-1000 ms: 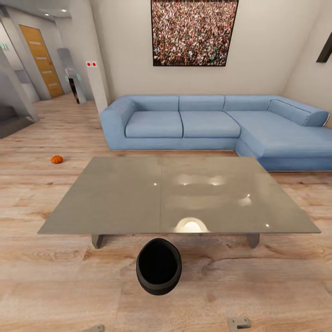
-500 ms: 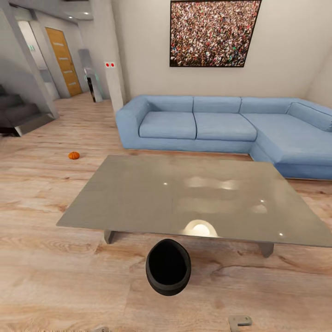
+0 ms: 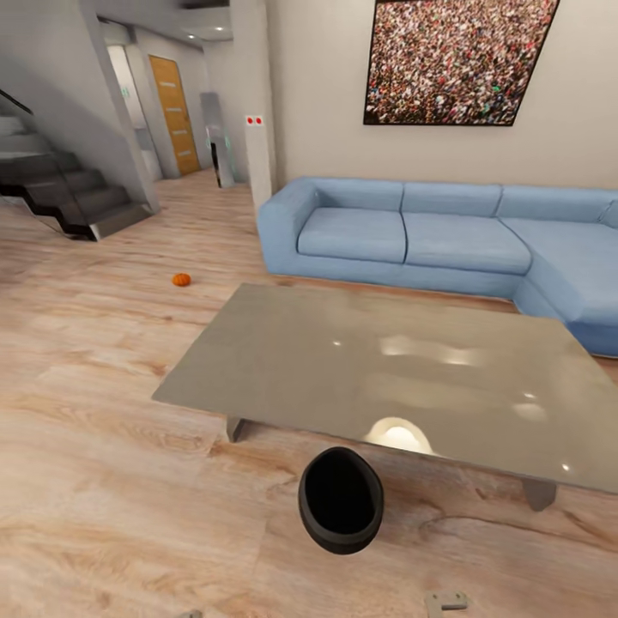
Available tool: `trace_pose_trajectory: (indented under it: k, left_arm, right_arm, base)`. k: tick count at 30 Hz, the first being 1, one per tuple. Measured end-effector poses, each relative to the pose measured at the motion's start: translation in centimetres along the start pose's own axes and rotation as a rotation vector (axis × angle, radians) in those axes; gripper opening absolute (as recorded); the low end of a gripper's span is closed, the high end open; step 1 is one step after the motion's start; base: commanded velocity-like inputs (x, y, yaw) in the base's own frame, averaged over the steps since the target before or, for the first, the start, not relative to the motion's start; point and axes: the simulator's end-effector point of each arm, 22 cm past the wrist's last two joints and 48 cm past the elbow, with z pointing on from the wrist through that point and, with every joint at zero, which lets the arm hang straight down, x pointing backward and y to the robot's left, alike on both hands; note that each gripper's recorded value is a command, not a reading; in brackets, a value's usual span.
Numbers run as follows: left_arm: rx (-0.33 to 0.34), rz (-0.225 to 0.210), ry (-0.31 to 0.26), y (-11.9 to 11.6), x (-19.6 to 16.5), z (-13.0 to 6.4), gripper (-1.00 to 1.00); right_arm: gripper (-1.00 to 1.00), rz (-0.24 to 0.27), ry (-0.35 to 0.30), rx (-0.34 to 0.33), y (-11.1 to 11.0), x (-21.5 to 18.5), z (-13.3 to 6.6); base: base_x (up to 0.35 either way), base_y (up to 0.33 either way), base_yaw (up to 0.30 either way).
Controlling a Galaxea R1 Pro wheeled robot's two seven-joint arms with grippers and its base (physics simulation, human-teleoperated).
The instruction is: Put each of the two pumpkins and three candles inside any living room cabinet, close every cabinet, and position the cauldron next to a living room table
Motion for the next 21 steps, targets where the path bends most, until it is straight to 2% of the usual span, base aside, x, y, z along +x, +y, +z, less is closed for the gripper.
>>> trace_pose_trajectory:
  k: [8, 21]
  left_arm:
    - [-0.016, 0.003, 0.000, 0.8, -0.1, 0.1, 1.00]
    - [-0.015, 0.002, 0.000, 0.7, -0.1, 0.1, 1.00]
  right_arm:
    - [1.00, 0.003, -0.003, -0.002, 0.3, 0.3, -0.1]
    - [1.00, 0.005, 0.001, -0.008, 0.6, 2.3, -0.3]
  base:
    - [0.000, 0.000, 0.289]
    - [0.000, 0.000, 0.291]
